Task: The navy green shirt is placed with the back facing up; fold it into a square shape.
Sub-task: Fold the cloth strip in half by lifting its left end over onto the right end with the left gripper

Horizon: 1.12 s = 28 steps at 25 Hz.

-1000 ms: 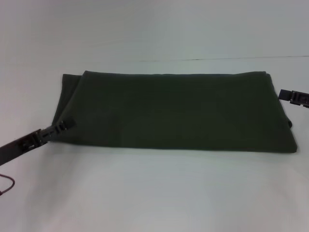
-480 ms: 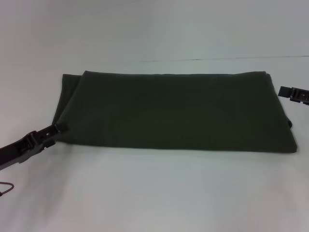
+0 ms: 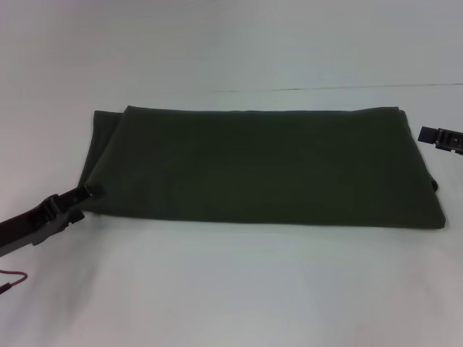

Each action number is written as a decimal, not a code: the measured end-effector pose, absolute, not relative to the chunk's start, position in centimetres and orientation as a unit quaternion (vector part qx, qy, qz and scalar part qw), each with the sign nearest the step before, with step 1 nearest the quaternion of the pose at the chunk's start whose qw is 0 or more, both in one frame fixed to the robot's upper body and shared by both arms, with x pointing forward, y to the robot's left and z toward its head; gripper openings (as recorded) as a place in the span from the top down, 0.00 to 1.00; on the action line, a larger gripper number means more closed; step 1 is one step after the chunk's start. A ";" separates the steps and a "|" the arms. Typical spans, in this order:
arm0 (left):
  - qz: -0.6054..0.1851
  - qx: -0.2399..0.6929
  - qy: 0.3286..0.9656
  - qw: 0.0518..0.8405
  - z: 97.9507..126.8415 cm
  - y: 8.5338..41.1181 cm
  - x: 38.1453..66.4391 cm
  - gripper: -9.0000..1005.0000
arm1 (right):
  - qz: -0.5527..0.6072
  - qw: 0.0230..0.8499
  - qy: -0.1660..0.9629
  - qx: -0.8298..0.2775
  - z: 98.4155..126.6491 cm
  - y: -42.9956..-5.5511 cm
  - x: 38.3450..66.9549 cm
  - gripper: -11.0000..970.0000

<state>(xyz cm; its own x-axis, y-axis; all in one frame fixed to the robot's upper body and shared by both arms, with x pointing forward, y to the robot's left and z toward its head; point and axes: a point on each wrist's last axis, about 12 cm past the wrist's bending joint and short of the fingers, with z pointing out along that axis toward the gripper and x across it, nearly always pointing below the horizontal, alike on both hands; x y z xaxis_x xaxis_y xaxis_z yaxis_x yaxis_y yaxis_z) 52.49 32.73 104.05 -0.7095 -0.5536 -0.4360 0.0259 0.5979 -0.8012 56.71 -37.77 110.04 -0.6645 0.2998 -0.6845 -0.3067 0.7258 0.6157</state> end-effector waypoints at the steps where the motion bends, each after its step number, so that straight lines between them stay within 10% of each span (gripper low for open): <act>1: -0.415 -0.161 0.827 0.343 103.9 32.6 52.6 0.13 | 0.370 0.410 0.834 -0.002 110.0 -37.8 56.7 0.25; 28: -0.376 -0.156 0.850 0.334 103.3 32.3 54.1 0.13 | 0.366 0.414 0.834 0.004 110.0 -38.0 56.7 0.25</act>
<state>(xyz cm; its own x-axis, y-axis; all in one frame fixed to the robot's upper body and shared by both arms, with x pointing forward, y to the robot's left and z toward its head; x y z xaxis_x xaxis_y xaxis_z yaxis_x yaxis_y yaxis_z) 54.13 32.27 103.32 -0.7276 -0.5171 -0.4507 -0.0139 0.6681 -0.7439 56.73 -37.99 110.00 -0.6576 0.3103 -0.6865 -0.2956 0.7319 0.6139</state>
